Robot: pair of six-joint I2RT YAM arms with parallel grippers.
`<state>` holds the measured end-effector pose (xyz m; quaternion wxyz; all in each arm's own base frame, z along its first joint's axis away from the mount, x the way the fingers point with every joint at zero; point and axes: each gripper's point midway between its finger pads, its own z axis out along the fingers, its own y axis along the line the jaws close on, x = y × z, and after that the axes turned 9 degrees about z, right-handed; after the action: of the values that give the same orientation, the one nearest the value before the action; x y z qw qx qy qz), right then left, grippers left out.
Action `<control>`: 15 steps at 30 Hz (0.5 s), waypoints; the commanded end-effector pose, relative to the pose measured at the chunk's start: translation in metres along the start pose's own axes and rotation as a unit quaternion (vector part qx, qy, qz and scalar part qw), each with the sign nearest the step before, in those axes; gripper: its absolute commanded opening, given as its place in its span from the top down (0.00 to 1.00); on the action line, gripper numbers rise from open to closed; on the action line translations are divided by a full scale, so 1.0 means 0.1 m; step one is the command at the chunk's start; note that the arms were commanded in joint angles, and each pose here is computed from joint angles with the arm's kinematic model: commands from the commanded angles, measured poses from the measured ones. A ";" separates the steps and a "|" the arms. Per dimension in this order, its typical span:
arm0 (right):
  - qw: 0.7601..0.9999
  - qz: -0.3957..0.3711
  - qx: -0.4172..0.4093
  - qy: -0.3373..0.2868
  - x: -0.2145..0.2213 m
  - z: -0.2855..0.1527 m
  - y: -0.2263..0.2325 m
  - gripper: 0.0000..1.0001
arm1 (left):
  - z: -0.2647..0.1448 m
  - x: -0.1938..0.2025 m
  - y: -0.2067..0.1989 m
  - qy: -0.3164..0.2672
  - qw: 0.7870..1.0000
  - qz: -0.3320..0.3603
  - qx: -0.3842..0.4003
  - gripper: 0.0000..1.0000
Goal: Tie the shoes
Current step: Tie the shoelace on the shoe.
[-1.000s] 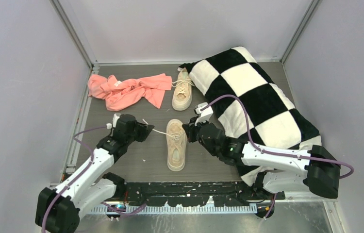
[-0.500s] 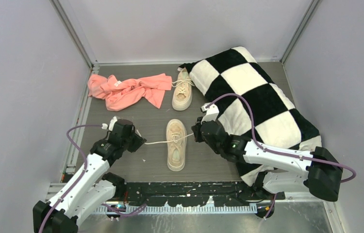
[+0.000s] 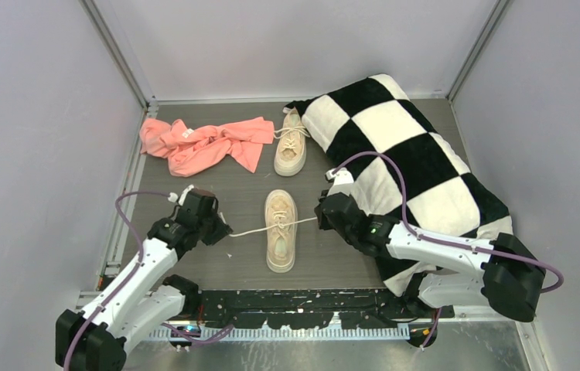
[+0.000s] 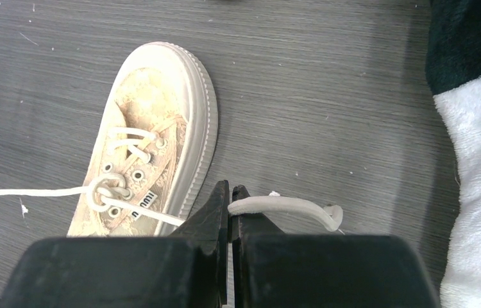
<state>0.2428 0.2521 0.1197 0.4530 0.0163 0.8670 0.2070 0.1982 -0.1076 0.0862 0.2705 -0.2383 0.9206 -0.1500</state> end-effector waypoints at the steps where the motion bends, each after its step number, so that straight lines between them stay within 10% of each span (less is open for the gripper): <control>1: 0.999 0.022 -0.024 -0.035 -0.35 -0.13 0.18 1.00 | -0.27 -0.36 -0.28 -0.055 0.996 0.052 0.041 1.00; 6: 0.999 0.019 -0.013 -0.048 -0.48 -0.17 0.11 0.99 | -0.51 -0.69 -0.20 -0.124 0.990 0.069 0.006 0.99; 15: 0.998 0.042 0.040 -0.005 -0.14 0.06 -0.33 0.99 | -0.22 -0.44 0.13 -0.081 0.994 0.065 -0.044 0.99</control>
<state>0.2565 0.2337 0.1380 0.4614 0.0470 0.8606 0.2106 0.2240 -0.0863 0.1459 0.3646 -0.1969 0.9027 -0.1157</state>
